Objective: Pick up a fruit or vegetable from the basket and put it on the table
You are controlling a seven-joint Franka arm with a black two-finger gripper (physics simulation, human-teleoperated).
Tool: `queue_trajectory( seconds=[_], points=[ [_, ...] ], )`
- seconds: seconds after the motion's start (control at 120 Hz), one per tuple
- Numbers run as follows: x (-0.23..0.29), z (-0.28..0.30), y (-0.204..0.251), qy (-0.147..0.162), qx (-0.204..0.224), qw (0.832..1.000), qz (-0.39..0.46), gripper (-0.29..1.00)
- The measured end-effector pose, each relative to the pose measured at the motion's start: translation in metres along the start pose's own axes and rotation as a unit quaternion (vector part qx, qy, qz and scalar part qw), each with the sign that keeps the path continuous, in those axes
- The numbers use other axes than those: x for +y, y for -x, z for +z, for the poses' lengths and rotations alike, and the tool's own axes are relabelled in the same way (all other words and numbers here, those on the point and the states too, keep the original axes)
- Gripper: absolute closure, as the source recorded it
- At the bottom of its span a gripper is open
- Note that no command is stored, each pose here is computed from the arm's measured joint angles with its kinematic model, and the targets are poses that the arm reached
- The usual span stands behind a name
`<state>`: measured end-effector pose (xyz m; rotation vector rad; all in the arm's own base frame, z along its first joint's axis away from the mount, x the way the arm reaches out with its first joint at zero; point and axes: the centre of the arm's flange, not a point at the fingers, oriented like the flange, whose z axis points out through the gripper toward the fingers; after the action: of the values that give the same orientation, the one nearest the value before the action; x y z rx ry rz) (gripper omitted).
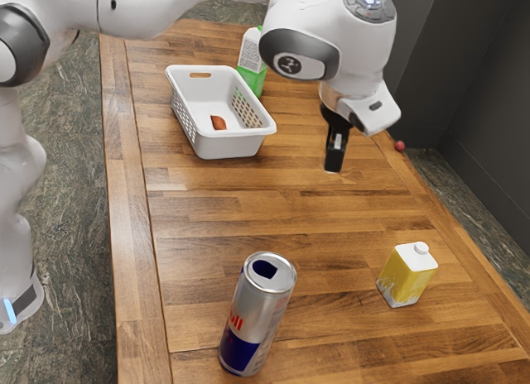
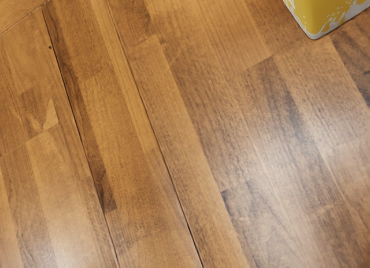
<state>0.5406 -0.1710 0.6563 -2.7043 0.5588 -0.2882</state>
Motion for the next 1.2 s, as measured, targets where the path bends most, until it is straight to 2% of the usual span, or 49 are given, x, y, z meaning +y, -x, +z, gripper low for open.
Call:
queue_trajectory(
  seconds=[0.233,0.392,0.467,0.6,0.7,0.8,0.883,0.975,1.083,1.2],
  points=[
    [0.061,-0.030,-0.008,0.006,0.043,0.998,0.048,0.00],
    [0.090,-0.031,-0.019,0.013,0.046,0.998,0.048,0.00],
    [0.052,-0.019,-0.022,0.011,0.036,0.999,-0.001,0.00],
    [-0.083,0.036,-0.002,-0.006,-0.013,0.990,-0.141,0.00],
    [-0.152,0.043,0.027,-0.008,-0.046,0.970,-0.237,0.00],
    [-0.168,0.054,0.044,0.049,-0.081,0.943,-0.318,0.00],
    [-0.171,0.071,0.054,0.071,-0.120,0.910,-0.390,0.00],
    [-0.156,0.079,0.049,0.072,-0.150,0.880,-0.445,0.00],
    [-0.134,0.071,0.043,0.065,-0.164,0.851,-0.495,0.00],
    [-0.122,0.073,0.049,0.044,-0.180,0.816,-0.548,0.00]
  ],
)
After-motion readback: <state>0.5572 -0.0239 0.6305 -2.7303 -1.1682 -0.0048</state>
